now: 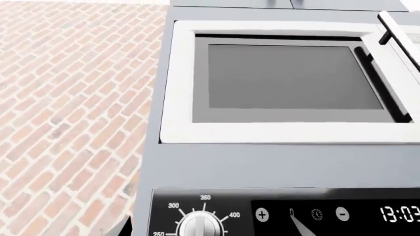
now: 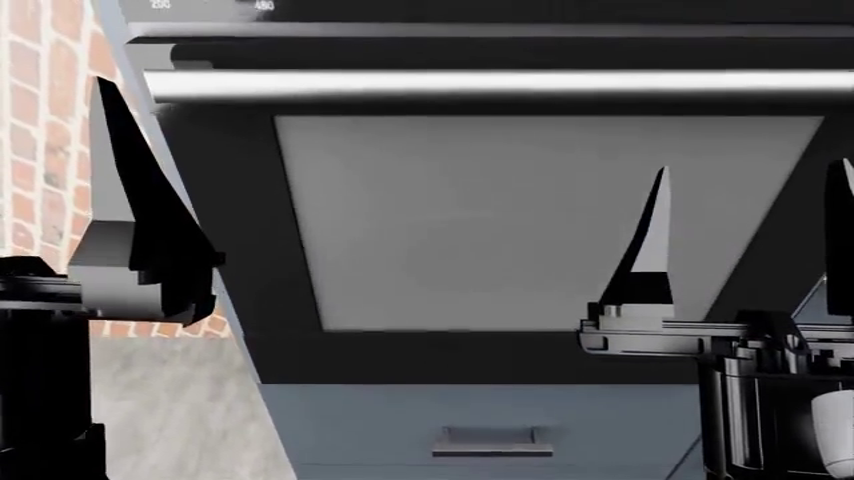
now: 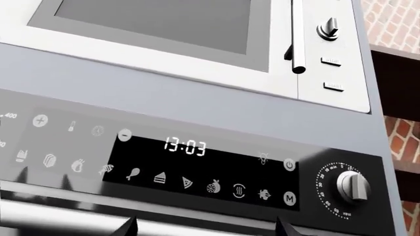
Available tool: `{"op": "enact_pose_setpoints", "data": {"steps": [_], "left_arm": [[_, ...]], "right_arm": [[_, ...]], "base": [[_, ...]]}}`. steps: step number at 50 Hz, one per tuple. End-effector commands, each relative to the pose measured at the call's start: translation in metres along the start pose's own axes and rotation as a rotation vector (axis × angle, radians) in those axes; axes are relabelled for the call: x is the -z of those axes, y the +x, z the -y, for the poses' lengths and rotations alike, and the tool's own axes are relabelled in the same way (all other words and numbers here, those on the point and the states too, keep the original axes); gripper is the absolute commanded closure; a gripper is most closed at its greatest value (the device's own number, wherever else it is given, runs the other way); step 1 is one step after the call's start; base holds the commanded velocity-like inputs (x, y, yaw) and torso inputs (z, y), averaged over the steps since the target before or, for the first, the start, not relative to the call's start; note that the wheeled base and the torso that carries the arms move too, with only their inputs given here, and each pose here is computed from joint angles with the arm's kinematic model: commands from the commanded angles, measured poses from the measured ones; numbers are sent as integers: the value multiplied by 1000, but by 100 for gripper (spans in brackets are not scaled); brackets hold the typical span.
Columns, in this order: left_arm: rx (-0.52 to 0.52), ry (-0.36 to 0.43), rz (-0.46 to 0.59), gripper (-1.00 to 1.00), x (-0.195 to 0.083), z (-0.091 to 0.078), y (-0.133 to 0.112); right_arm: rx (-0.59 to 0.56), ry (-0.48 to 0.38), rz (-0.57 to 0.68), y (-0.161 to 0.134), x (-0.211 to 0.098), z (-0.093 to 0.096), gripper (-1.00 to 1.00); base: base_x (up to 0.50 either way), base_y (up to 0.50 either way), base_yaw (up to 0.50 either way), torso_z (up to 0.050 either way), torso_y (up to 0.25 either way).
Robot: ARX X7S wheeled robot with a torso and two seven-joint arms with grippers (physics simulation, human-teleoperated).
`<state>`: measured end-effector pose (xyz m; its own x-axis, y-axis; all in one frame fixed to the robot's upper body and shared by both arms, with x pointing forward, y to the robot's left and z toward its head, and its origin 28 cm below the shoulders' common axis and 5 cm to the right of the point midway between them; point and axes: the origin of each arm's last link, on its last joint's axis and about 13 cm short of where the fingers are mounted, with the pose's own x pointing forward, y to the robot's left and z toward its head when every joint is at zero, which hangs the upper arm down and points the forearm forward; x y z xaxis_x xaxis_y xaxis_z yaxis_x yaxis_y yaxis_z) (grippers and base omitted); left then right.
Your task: Preheat the oven by turning the temperature knob.
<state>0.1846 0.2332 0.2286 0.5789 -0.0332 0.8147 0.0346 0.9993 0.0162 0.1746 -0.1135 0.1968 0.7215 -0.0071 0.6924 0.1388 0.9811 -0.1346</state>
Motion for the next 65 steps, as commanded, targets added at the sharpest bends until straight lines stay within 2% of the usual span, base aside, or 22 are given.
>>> {"op": "enact_pose_setpoints", "data": {"steps": [1,18,20,21,23,25,28,31,34,42,45,48,65], "left_arm": [[32,-23,11,-100,-5,1,-1],[33,-11,3,-100,-11,1,2],[-16,-8,-61,-100,-9,-1,5],[-53,9,-131,-100,-4,-1,7],[-61,37,-161,-100,-1,-1,7],[-66,28,-192,-100,0,-1,8],[-80,43,-286,-100,1,1,10],[-114,93,-354,-100,0,1,15],[-100,82,-365,-100,-9,2,22],[-69,112,-381,-100,-37,6,53],[-50,95,-410,-100,-43,7,60],[-36,111,-422,-100,-48,8,70],[-33,49,-551,-100,-48,2,99]], "right_arm": [[3,-6,0,0,1,0,-100],[7,3,-6,0,0,1,-100],[11,3,-4,0,-2,1,-100],[12,3,-2,0,-2,1,-100],[14,5,-1,0,-3,1,-100],[12,6,-3,0,-3,1,-100],[7,9,-9,0,-2,0,-100],[2,7,-13,-1,-2,0,-100],[0,8,-16,-2,-2,1,-100],[-6,12,-21,0,0,-1,-100],[-9,13,-23,-1,0,-1,-100],[-11,14,-31,0,2,-2,-100],[-19,12,-51,-1,5,-5,-100]], "base": [[0,0,0,50,0],[0,0,0,50,0],[0,0,0,50,0],[0,0,0,27,0],[0,0,0,9,0],[0,0,0,0,0],[0,0,0,0,0],[0,0,0,0,0],[0,0,0,0,0],[0,0,0,0,0],[0,0,0,0,0],[0,0,0,0,0],[0,0,0,0,0]]}}
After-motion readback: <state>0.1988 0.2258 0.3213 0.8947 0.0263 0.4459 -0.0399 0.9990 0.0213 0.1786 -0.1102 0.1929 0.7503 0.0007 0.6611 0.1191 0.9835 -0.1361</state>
